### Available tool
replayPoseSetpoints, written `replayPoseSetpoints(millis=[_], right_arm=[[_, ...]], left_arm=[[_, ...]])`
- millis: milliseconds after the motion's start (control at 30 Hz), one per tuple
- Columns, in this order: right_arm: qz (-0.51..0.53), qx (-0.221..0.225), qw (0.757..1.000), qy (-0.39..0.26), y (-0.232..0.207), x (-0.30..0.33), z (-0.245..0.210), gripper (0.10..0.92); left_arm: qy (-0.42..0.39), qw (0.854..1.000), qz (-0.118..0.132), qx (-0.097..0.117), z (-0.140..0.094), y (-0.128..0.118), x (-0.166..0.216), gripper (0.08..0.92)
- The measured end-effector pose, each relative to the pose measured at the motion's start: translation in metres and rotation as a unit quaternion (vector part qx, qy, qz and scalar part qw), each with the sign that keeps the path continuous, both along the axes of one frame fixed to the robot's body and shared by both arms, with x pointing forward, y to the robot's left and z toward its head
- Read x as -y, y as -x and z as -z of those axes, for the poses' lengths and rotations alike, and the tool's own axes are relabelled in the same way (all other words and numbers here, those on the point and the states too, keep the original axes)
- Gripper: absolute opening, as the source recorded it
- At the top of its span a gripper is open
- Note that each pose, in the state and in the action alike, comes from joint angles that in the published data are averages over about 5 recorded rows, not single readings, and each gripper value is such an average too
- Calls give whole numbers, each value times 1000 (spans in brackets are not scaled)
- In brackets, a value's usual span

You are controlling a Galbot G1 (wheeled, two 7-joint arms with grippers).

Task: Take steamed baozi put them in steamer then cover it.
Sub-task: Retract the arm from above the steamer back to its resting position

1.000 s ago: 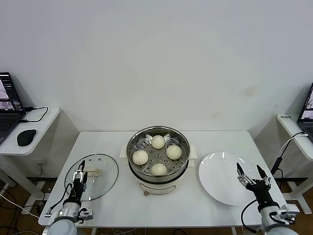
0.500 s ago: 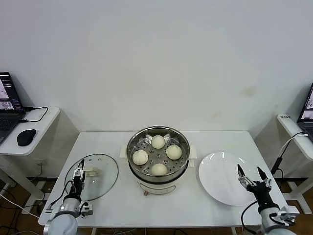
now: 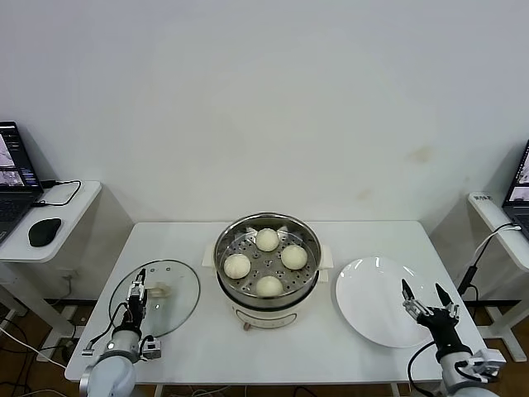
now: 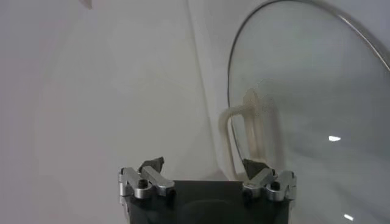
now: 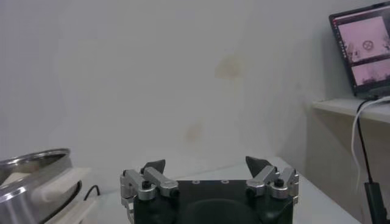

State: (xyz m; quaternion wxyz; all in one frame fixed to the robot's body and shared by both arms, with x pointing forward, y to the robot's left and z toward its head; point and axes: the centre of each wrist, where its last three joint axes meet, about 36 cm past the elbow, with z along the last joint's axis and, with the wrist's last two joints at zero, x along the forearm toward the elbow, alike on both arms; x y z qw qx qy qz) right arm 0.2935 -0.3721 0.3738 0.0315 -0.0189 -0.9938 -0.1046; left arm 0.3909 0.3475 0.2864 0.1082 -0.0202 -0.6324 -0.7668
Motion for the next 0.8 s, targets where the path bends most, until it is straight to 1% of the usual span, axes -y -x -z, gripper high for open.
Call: replayPoseSetpoints(millis=[367,633,800], right_arm=[[1,-2,1000,4,4,2,0,823],[0,-2,1000,6,6,2,0,823],[0,-2,1000,6,7,1,-1,823]], left_arm=[[24,999,-22,2,5,-11,9,823],[34,999,-39,12,7,-20,11,823],[40,998,-45,14,10,-22,13,823]])
